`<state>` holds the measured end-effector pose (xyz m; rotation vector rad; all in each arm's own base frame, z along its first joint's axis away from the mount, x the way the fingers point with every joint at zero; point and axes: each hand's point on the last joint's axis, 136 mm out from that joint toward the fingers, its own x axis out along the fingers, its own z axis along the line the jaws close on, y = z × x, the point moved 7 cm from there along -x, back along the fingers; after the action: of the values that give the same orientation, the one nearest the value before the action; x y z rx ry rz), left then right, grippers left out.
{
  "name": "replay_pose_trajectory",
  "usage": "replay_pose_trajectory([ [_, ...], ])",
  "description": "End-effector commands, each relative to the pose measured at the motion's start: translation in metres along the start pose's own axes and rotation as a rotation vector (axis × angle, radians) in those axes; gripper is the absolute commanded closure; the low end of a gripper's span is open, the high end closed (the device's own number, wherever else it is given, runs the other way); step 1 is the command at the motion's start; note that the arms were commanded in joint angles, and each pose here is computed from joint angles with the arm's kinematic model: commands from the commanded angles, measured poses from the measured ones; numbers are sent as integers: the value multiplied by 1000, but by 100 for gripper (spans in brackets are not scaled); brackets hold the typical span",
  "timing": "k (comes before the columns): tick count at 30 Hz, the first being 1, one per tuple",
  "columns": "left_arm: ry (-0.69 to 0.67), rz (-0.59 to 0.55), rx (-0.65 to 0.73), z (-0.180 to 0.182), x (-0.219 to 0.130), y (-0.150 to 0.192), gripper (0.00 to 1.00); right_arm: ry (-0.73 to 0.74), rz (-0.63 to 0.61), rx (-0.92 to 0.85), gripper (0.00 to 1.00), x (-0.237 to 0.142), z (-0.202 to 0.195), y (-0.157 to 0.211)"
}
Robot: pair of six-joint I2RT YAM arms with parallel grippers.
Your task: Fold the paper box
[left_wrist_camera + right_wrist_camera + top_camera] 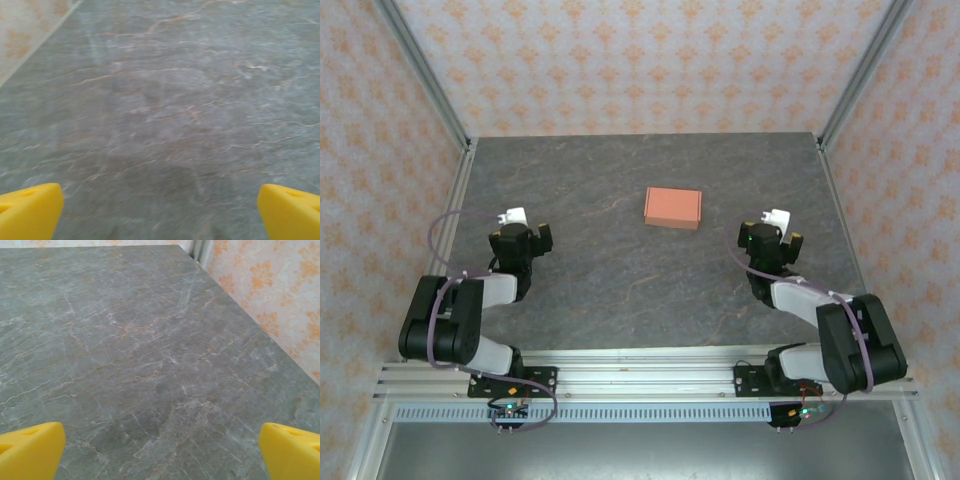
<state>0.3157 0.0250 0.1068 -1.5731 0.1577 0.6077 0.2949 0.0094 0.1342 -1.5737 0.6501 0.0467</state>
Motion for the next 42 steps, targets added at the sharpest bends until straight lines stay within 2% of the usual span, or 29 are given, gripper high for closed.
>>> replay_pose_trajectory([
  [1,110,-77,43,-15,3,-19,0,-67,-82,0,1,5,12,-17],
  [6,106,-77,48,-16,3,-19,0,-70,-120,-34,1,20,19,-12],
  [8,103,-76,48,-16,3,-19,0,-106,-92,-25,1,19,17,-11],
  [15,105,-76,52,-17,3,-19,0,-102,-111,127,1,36,-6,3],
  [17,103,-77,51,-16,3,-19,0,-104,-49,118,1,39,-5,1],
  [19,104,-77,52,-17,3,-19,0,-115,-52,137,1,44,-7,1],
  [42,103,-78,52,-17,3,-19,0,-123,-36,142,1,44,-9,0],
])
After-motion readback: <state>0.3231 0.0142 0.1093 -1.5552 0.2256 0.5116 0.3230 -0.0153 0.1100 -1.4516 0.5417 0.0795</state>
